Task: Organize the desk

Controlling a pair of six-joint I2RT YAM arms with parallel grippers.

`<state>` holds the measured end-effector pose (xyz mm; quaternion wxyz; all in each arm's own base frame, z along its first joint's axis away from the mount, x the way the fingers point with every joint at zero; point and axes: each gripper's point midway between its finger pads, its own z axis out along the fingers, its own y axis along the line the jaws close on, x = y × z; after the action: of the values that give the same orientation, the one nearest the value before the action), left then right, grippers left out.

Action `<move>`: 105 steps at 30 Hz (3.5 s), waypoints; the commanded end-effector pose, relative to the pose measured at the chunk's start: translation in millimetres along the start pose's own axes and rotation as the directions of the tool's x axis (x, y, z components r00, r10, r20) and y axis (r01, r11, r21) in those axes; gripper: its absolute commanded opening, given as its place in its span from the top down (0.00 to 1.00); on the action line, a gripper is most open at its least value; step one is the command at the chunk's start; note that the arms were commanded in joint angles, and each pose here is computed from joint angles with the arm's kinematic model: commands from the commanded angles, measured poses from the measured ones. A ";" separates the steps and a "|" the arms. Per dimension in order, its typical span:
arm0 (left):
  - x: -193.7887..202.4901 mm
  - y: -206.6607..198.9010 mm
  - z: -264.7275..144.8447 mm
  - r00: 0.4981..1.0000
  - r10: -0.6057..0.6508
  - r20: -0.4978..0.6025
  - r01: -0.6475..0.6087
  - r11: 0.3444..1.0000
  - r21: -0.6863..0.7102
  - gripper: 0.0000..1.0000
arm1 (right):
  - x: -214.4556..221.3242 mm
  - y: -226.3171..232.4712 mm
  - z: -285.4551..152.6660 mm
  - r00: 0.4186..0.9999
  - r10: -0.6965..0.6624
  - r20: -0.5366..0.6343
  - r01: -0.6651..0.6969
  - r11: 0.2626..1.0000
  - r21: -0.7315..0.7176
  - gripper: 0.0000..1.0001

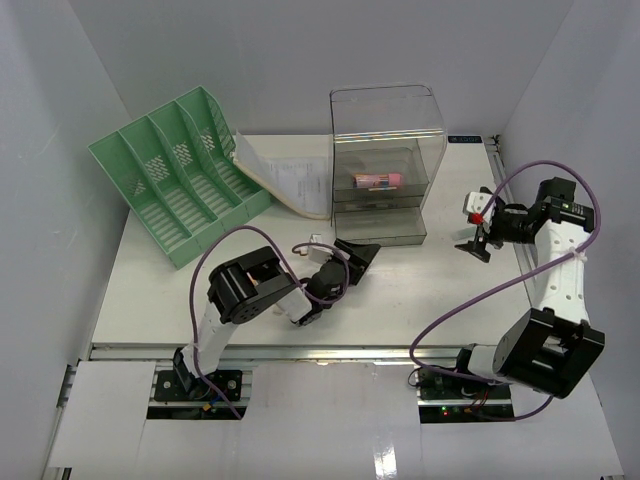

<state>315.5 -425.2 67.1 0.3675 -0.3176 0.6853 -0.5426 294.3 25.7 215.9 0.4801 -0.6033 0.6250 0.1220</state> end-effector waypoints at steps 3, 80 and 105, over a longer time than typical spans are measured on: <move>15.1 -15.2 -43.0 0.987 0.101 -0.124 -0.096 0.994 0.046 0.17 | 34.7 26.2 -23.2 0.889 -0.410 -0.206 0.347 0.894 -0.284 0.10; -127.6 -42.3 -274.5 0.680 0.695 -0.233 -0.722 0.690 -0.051 0.10 | 73.1 -17.2 50.8 0.856 -0.345 -0.384 0.188 0.901 -0.390 0.92; -136.0 9.8 -233.5 0.511 0.706 -0.490 -0.855 0.478 -0.203 0.13 | -9.0 -8.1 241.2 0.912 -0.185 -0.367 0.142 0.980 -0.141 0.59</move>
<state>173.6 -183.2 99.1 0.3690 0.0520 0.9129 -0.1668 395.9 204.1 97.9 0.3018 -0.7044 0.6420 0.0218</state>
